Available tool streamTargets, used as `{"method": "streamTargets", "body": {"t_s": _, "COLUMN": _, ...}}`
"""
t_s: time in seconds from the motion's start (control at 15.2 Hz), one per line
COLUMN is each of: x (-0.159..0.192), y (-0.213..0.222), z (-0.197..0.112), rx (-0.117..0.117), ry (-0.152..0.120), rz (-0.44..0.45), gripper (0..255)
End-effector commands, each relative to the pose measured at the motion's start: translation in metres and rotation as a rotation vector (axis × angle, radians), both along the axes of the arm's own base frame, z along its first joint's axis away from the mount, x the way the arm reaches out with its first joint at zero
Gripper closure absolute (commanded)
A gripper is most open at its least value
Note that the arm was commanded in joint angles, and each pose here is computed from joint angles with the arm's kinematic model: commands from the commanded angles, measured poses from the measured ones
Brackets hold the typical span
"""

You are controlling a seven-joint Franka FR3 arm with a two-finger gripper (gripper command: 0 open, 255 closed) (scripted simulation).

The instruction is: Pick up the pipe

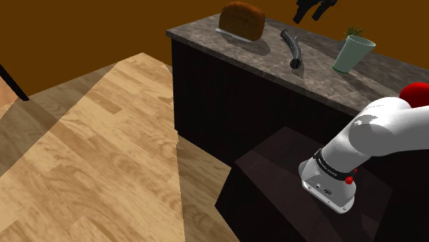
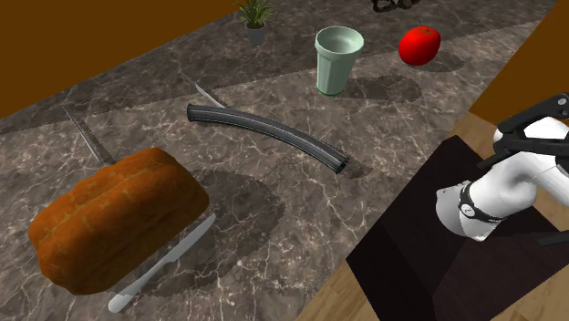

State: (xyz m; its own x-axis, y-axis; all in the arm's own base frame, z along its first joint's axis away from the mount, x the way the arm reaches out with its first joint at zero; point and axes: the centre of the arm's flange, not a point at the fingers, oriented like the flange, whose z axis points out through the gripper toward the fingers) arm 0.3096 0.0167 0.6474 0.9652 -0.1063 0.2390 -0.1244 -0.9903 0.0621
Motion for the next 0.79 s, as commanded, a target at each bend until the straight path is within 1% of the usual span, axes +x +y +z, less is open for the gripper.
{"method": "streamTargets", "body": {"t_s": 0.0, "x": 0.000, "y": 0.000, "z": 0.000, "rx": 0.000, "ry": 0.000, "rz": 0.000, "gripper": 0}}
{"method": "streamTargets", "body": {"t_s": 0.73, "x": 0.069, "y": -0.128, "z": -0.046, "rx": 0.023, "ry": 0.088, "rz": -0.017, "gripper": 0}}
